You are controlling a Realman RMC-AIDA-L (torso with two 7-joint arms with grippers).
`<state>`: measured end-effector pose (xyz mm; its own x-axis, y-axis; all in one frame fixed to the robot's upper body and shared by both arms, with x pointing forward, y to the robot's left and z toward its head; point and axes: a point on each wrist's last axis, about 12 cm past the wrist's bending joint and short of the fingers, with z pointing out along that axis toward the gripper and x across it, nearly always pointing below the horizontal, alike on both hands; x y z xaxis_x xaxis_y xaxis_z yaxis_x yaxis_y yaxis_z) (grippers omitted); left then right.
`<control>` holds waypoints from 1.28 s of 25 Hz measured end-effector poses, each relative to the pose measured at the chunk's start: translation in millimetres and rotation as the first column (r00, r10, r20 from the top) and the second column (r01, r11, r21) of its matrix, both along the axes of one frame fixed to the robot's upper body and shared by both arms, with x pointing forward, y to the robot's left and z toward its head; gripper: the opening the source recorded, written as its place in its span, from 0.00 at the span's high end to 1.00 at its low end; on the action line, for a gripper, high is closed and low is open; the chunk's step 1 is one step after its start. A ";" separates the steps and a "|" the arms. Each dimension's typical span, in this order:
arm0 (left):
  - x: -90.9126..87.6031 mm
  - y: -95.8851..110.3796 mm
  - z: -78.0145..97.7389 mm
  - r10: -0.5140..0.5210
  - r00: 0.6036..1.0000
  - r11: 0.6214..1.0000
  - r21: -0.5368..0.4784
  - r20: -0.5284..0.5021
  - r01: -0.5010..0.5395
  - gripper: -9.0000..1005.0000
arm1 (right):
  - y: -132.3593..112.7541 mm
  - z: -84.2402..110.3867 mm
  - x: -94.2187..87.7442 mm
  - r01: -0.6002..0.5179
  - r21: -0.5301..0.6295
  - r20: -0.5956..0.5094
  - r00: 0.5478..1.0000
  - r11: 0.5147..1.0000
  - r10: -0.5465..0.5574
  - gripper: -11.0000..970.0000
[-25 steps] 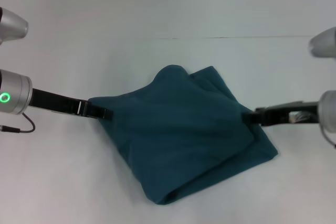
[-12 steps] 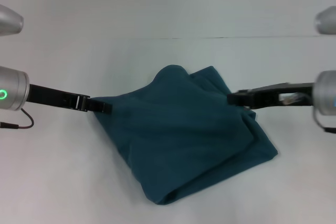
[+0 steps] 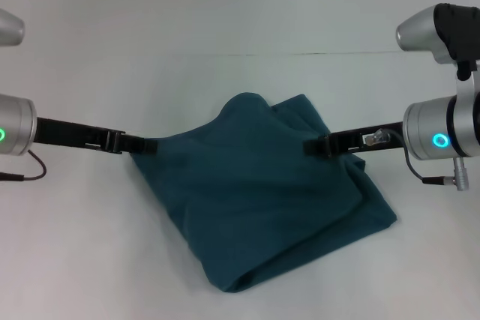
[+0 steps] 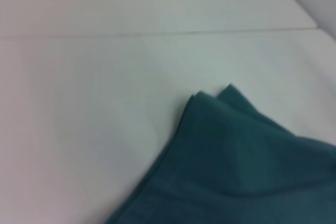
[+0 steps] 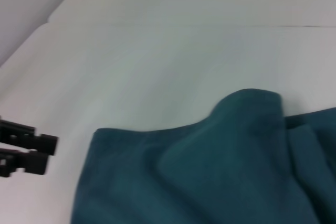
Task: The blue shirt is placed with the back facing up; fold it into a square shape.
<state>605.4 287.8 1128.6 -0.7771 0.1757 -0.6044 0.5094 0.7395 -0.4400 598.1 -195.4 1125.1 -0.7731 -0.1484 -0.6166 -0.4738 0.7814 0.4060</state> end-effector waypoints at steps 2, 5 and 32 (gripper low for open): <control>-0.4 1.3 0.4 0.001 1.000 1.000 -0.015 0.024 -0.001 0.52 | -1.8 -4.8 3.7 0.012 0.001 -0.015 1.000 1.000 -0.012 0.94; -1.0 3.8 0.4 0.009 0.999 0.999 -0.031 0.050 -0.008 0.52 | -6.2 -13.3 6.5 0.036 -0.015 -0.026 0.999 0.999 -0.037 0.94; -18.9 10.1 7.4 0.125 0.918 0.958 -0.287 0.377 -0.013 0.53 | -32.1 27.7 17.5 -0.025 0.164 0.250 0.968 0.986 -0.017 0.92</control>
